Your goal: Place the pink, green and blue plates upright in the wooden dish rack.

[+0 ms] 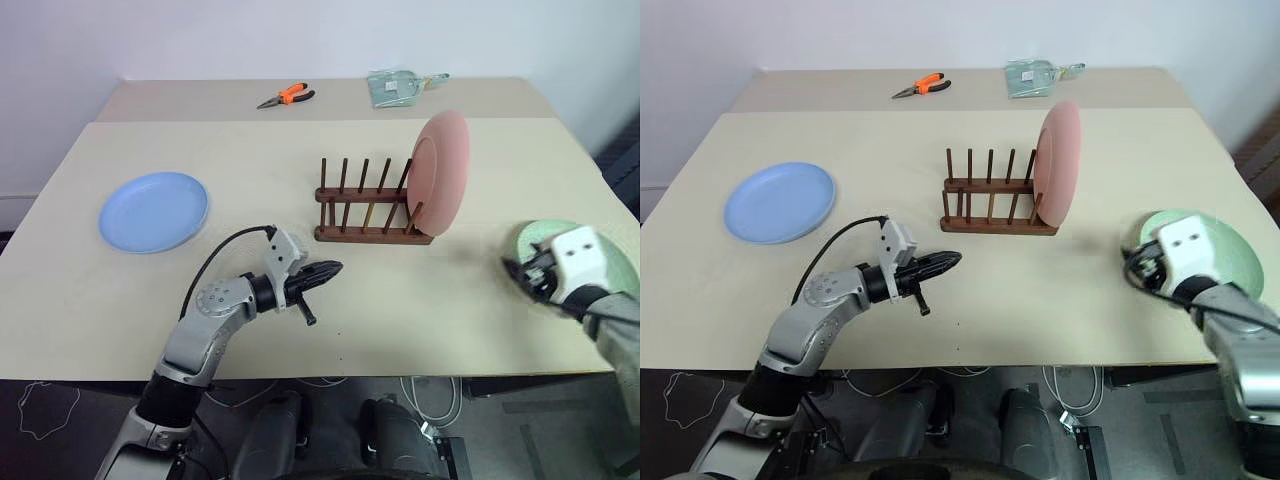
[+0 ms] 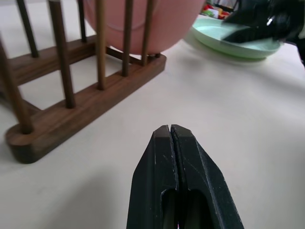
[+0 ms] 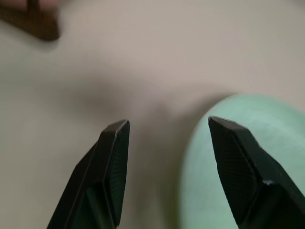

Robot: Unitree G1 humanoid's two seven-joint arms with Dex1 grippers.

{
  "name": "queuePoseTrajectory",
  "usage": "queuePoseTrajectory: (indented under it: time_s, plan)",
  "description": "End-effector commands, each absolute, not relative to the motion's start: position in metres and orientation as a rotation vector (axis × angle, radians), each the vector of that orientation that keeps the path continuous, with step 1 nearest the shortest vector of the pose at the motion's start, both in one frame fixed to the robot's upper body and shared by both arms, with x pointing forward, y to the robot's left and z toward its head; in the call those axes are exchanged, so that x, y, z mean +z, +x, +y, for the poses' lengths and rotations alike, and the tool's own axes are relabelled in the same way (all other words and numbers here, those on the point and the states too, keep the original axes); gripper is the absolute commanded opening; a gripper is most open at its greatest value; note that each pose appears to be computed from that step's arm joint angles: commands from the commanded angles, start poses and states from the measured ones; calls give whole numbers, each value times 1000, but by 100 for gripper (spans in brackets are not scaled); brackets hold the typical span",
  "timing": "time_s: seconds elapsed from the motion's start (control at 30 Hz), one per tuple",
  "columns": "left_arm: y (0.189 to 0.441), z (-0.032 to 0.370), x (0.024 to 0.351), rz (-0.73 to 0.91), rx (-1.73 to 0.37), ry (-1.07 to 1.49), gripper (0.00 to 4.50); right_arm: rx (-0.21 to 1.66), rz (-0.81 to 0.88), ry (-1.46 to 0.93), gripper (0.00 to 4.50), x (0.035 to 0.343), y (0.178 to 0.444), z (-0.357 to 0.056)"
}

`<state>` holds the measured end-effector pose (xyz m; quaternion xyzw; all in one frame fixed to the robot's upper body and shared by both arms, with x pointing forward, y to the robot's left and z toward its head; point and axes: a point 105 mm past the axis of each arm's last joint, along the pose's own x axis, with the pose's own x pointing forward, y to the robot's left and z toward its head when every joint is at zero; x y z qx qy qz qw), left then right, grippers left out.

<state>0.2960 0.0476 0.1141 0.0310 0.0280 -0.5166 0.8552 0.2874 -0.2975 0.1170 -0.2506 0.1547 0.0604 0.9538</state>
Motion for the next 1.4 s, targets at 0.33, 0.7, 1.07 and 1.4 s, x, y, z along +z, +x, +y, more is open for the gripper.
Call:
queuePoseTrajectory:
  time_s: [0.33,0.7,1.07,1.4]
  plan:
    - [294,46,120,23,-1096,95,0,-65,442,-891,28,98,291,-340]
    - [297,53,119,22,-1074,110,0,-84,-247,-602,3,257,324,-284]
    - [305,63,122,-3,-1023,108,0,770,-660,393,3,372,251,-159]
    - [298,67,126,-15,-1027,78,0,826,-271,713,3,305,290,-104]
